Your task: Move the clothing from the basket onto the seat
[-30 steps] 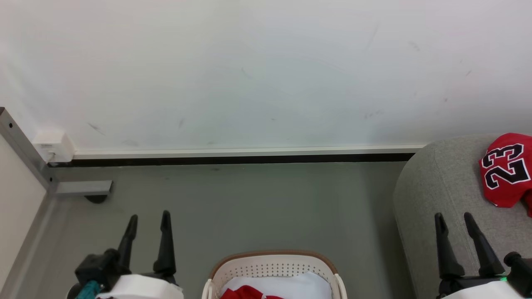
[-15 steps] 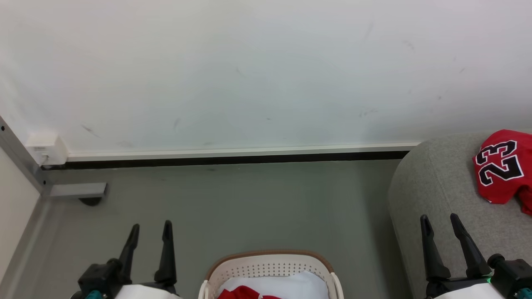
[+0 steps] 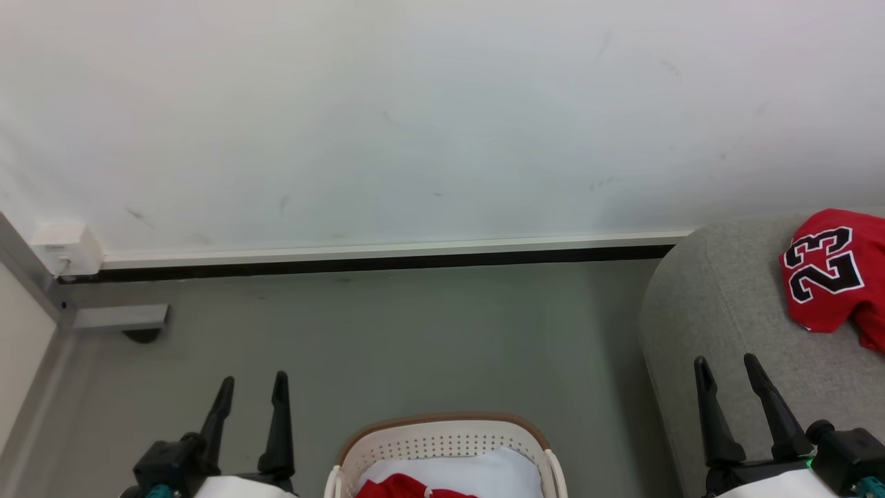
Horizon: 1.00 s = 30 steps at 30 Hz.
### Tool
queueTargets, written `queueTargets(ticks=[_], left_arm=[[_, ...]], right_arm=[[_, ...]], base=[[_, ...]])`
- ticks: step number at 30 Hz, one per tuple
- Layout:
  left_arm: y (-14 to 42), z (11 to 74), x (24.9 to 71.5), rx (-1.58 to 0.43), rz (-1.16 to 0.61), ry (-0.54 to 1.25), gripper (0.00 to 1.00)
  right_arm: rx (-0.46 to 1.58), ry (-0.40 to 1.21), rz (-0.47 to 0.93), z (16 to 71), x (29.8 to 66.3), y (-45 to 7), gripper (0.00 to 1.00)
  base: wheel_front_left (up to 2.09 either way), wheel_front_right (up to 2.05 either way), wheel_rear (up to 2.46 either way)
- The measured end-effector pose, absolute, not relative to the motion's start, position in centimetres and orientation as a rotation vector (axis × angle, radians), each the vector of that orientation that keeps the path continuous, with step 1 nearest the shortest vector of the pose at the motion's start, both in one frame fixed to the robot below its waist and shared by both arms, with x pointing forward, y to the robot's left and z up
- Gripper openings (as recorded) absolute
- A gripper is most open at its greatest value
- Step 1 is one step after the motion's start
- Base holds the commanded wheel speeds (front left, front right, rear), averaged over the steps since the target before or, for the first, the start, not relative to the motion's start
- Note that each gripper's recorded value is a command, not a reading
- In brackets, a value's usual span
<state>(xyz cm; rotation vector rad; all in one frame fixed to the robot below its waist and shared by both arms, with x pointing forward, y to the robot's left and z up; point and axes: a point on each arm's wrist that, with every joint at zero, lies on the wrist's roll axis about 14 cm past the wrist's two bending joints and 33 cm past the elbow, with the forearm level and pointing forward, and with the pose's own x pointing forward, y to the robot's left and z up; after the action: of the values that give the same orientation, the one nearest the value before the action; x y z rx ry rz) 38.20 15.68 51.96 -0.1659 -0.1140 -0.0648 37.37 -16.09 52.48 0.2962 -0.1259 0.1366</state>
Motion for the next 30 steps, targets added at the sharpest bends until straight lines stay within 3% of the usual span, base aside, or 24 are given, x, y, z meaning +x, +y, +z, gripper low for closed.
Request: queueTargets(ticks=[9, 30], left_arm=[[12.5, 50.6, 39.8, -0.156, -0.17, -0.065, 1.0], [1.3, 33.1, 45.1, 0.023, -0.59, 0.494, 1.0]], right_arm=[[0.281, -0.132, 0.105, 52.6, 37.4, -17.5, 1.0], [0.247, -0.151, -0.093, 52.0, 41.8, -24.2, 1.0]], base=[[0.0, 0.0, 0.0], [0.0, 0.0, 0.0]])
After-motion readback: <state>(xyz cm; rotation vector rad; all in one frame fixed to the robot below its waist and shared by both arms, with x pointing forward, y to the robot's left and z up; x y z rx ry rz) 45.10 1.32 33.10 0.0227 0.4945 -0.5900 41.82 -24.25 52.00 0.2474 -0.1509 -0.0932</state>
